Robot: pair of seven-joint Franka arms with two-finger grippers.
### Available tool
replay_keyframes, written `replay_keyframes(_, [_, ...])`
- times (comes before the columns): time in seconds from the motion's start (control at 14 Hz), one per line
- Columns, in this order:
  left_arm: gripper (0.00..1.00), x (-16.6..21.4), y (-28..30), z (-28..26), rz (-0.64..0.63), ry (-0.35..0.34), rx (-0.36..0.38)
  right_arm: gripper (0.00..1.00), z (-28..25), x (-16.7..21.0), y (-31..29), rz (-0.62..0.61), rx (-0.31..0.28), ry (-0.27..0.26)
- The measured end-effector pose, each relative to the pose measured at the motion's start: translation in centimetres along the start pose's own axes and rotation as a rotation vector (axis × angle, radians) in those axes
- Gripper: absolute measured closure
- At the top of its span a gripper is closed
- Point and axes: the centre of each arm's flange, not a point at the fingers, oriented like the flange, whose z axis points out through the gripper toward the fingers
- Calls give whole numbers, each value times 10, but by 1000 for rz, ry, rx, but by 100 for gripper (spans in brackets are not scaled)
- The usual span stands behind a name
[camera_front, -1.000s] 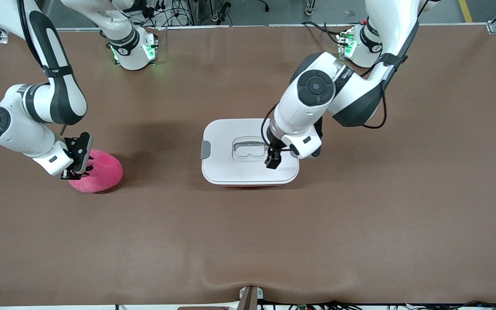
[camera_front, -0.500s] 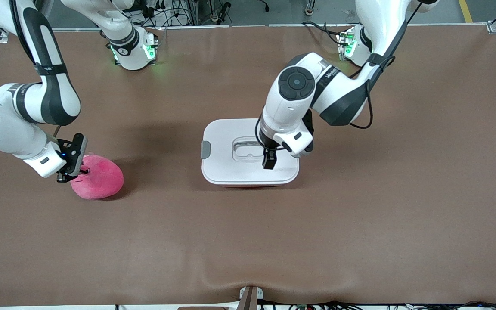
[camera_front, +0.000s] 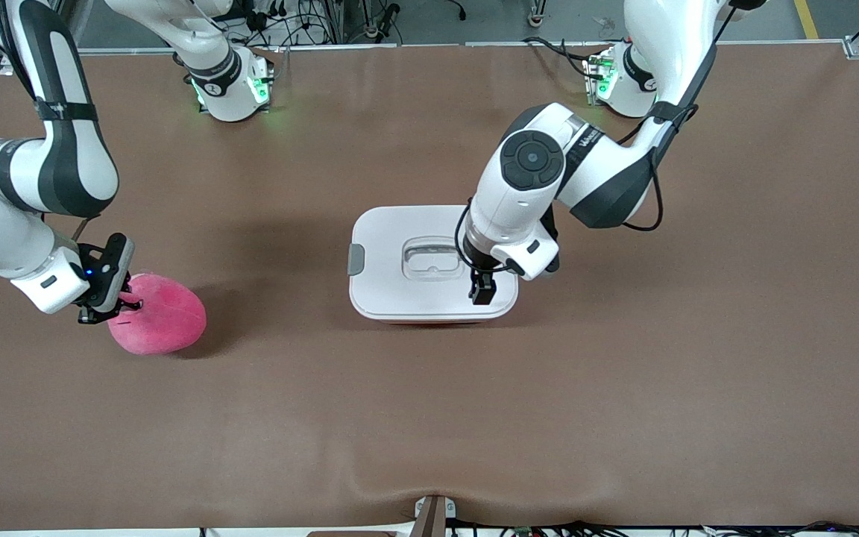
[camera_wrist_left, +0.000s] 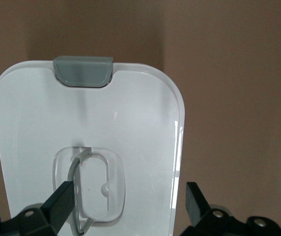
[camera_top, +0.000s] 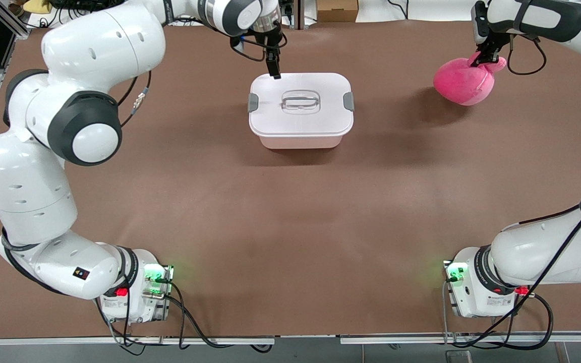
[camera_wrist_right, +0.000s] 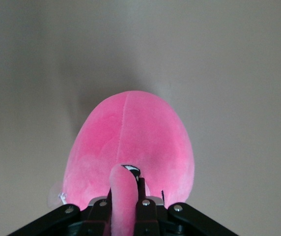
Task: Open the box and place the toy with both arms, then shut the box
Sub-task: 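Hold the plush with the right gripper while the left gripper lifts the lid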
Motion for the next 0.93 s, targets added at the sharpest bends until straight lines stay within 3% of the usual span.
replay_keyframes(0.57, [0,-45,-39,29,-44,10,17,86,-17,6,10,54,-34,63])
replay_keyframes(0.93, [0,-64,-59,67,-53,74,-7,86,-19,18,7,122,12,101])
